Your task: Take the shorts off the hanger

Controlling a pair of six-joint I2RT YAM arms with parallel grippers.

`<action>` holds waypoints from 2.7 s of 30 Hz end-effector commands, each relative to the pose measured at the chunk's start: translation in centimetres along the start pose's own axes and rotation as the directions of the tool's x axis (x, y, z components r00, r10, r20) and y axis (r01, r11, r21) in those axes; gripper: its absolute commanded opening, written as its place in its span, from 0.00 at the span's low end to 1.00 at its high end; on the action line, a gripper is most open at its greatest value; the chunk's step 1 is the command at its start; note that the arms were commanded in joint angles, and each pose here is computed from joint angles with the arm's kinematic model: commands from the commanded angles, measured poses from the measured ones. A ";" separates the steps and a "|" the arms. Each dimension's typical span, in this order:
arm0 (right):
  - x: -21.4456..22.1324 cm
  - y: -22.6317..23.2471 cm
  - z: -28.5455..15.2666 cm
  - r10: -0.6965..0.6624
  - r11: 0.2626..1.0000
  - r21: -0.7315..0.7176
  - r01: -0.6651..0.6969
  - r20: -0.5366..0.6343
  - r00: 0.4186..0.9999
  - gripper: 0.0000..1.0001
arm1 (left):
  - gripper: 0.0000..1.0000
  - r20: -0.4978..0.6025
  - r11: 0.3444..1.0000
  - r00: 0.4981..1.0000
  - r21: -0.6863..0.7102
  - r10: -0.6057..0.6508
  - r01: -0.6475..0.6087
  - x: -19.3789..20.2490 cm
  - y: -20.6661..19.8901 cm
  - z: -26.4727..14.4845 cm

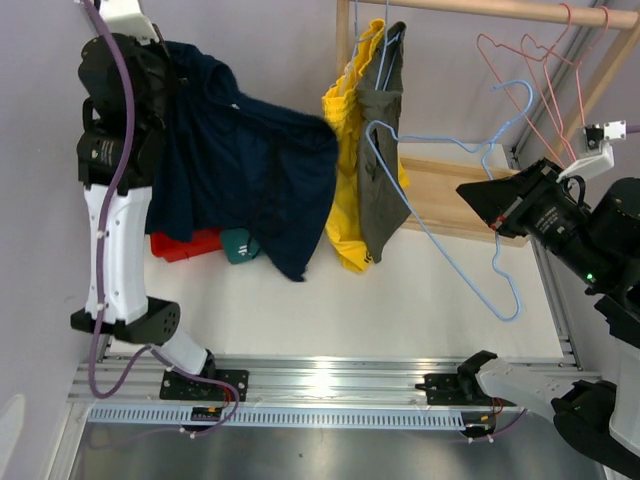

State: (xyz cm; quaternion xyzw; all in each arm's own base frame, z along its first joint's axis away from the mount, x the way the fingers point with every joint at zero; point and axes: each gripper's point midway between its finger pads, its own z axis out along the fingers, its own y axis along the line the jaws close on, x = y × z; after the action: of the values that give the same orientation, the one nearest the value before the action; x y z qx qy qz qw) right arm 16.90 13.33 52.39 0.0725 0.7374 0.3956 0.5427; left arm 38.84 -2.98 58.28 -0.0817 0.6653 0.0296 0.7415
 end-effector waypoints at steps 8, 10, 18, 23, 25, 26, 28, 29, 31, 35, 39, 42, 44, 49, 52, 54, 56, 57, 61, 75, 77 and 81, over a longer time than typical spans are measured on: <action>-1.2 1.4 1.9 -0.086 0.995 -0.048 0.087 0.025 0.996 0.00 | 0.00 -0.153 0.991 0.987 -0.130 -0.052 0.033 12.1 4.0 12.3; -1.1 1.2 2.1 -0.091 0.995 -0.044 0.092 0.021 0.996 0.00 | 0.00 -0.187 0.986 0.979 -0.157 -0.084 0.054 15.0 4.8 13.8; -1.5 0.7 4.8 -0.118 0.993 -0.020 0.119 0.039 0.992 0.00 | 0.43 -0.349 0.977 0.930 -0.211 -0.114 0.040 23.7 6.4 14.3; -5.8 -0.7 7.7 -0.187 0.981 0.066 0.181 0.100 0.977 0.00 | 0.99 -0.478 0.979 0.859 -0.174 -0.181 0.109 27.4 5.2 11.1; -8.1 -1.4 8.9 -0.198 0.978 0.086 0.188 0.128 0.972 0.00 | 0.99 -0.458 0.985 0.874 -0.126 -0.165 0.120 26.4 4.3 8.8; -10.0 -3.1 9.2 -0.200 0.974 0.137 0.178 0.168 0.965 0.00 | 0.99 -0.437 0.986 0.885 -0.109 -0.161 0.126 25.4 3.9 8.0; -11.1 -4.7 10.8 -0.183 0.977 0.143 0.161 0.162 0.970 0.00 | 0.99 -0.381 0.991 0.915 -0.047 -0.136 0.128 22.6 2.9 5.1; -12.5 -6.1 11.0 -0.173 0.975 0.172 0.141 0.192 0.966 0.00 | 0.99 -0.395 0.992 0.910 -0.033 -0.127 0.124 23.5 2.7 4.0; -13.2 -7.6 12.1 -0.154 0.975 0.188 0.118 0.189 0.970 0.00 | 0.99 -0.337 0.990 0.933 0.018 -0.128 0.142 20.6 2.2 1.6; -14.9 -10.3 13.3 -0.156 0.966 0.238 0.102 0.223 0.962 0.00 | 1.00 -0.278 0.988 0.953 0.062 -0.121 0.144 19.0 2.4 -1.5; -16.3 -12.0 14.7 -0.165 0.961 0.257 0.100 0.247 0.955 0.00 | 0.99 -0.234 0.979 0.962 0.107 -0.143 0.172 17.4 2.0 -3.2; -18.0 -12.7 15.7 -0.179 0.960 0.260 0.105 0.282 0.942 0.00 | 0.99 -0.241 0.978 0.961 0.123 -0.135 0.168 18.1 1.7 -3.7; -18.9 -13.8 16.7 -0.183 0.957 0.271 0.102 0.292 0.939 0.00 | 0.99 -0.234 0.980 0.964 0.116 -0.129 0.159 18.2 2.0 -3.9; -20.0 -15.8 18.7 -0.159 0.961 0.266 0.076 0.306 0.939 0.00 | 0.99 -0.249 0.978 0.960 0.128 -0.128 0.164 19.5 1.8 -4.2; -19.3 -17.7 20.6 -0.136 0.960 0.273 0.057 0.277 0.951 0.00 | 0.99 -0.254 0.976 0.958 0.136 -0.129 0.167 19.8 1.7 -4.3; -18.7 -18.5 21.4 -0.127 0.959 0.279 0.052 0.260 0.957 0.00 | 1.00 -0.253 0.977 0.959 0.134 -0.126 0.164 20.2 1.8 -4.4; -17.9 -19.0 22.0 -0.125 0.956 0.289 0.053 0.238 0.963 0.00 | 1.00 -0.244 0.978 0.962 0.137 -0.123 0.160 20.1 1.8 -4.4; -17.8 -18.6 21.7 -0.131 0.956 0.288 0.058 0.240 0.962 0.00 | 0.99 -0.247 0.978 0.961 0.136 -0.123 0.160 20.3 1.8 -4.4; -16.6 -18.5 20.6 -0.145 0.949 0.309 0.071 0.225 0.964 0.00 | 0.99 -0.252 0.977 0.960 0.142 -0.120 0.159 20.5 1.7 -4.3; -17.3 -10.8 8.9 -0.260 0.929 0.347 0.128 0.365 0.894 0.98 | 0.99 -0.257 0.973 0.959 0.159 -0.122 0.167 21.2 1.5 -4.9; -17.1 -9.0 8.8 -0.244 0.946 0.296 0.132 0.383 0.891 0.98 | 0.99 -0.258 0.972 0.958 0.163 -0.127 0.172 21.3 1.5 -5.0; -15.3 -6.3 12.0 -0.206 0.971 0.192 0.145 0.354 0.912 0.98 | 0.99 -0.268 0.969 0.955 0.170 -0.127 0.177 21.9 1.3 -5.0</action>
State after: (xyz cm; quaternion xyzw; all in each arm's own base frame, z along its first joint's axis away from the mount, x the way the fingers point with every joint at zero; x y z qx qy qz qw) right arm 33.04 4.16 58.74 0.1363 0.6530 0.2309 0.7083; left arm 36.46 -3.29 34.65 -0.0796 0.7637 -0.0900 0.6343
